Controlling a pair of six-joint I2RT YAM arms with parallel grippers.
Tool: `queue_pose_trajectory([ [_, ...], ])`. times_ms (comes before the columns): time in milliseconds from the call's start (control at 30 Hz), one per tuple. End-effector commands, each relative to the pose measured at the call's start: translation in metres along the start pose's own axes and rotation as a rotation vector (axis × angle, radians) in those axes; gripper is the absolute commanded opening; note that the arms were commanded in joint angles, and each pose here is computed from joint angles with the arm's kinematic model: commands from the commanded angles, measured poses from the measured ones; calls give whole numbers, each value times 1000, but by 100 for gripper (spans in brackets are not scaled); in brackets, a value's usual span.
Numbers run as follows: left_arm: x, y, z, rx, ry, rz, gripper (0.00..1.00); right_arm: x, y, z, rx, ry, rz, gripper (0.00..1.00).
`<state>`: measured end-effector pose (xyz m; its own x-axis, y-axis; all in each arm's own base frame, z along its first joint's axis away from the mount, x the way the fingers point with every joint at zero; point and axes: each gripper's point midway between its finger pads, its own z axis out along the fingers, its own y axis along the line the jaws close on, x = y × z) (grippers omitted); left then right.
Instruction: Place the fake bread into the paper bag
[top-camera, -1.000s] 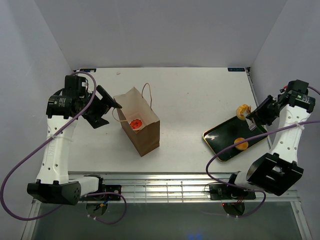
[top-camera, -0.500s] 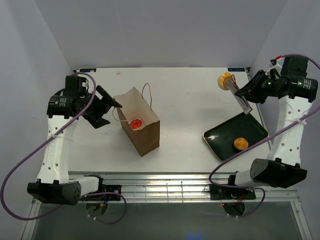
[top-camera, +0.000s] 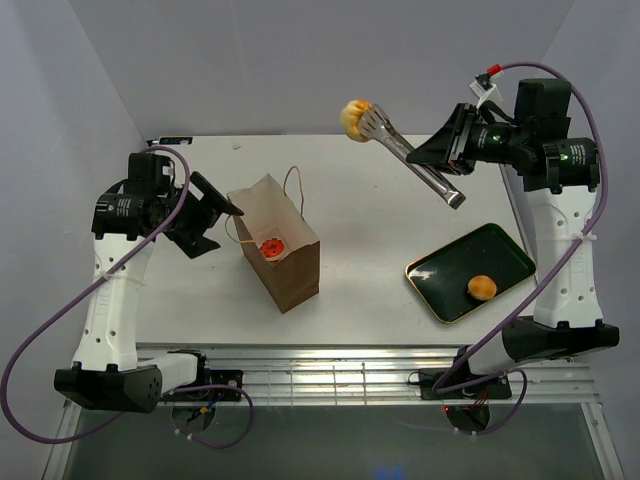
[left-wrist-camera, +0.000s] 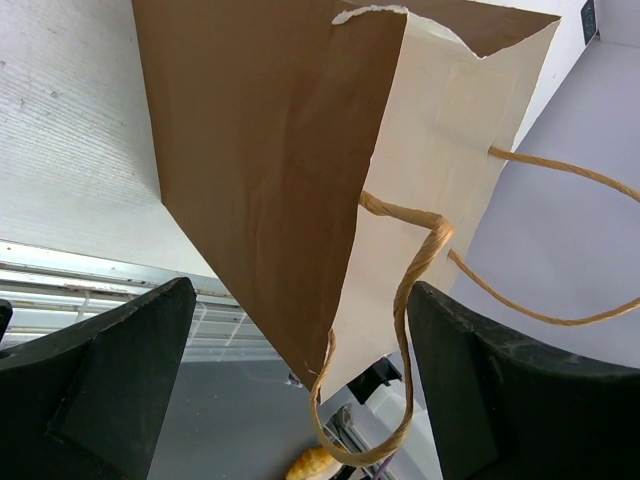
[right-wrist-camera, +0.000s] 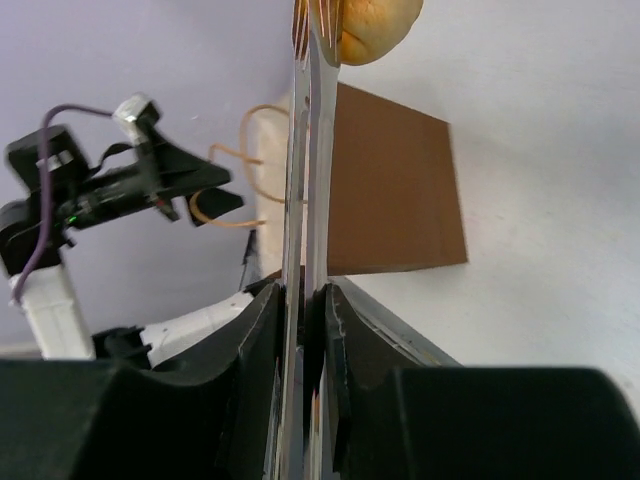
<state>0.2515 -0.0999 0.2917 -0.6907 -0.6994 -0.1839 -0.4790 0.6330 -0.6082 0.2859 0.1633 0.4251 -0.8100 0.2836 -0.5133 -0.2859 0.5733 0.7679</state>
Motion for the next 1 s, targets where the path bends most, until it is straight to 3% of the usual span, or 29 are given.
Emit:
queue_pose_trajectory([
  [0, 4, 0, -8, 24, -7, -7, 97, -3, 88, -20, -302, -44, -207, 8],
  [133, 5, -1, -9, 28, -4, -9, 88, 13, 120, -20, -451, -19, -253, 8],
  [300, 3, -3, -7, 29, 3, -9, 54, 53, 147, -4, -576, 89, -259, 8],
  [333, 4, -4, -7, 29, 8, -8, 52, 59, 149, -1, -580, 107, -261, 8],
  [467, 3, -5, -6, 30, 15, -12, 49, 88, 150, 17, -574, 202, -246, 8],
  [967, -1, -5, -1, 25, 31, -19, 48, 124, 103, 49, -455, 304, -128, 12],
])
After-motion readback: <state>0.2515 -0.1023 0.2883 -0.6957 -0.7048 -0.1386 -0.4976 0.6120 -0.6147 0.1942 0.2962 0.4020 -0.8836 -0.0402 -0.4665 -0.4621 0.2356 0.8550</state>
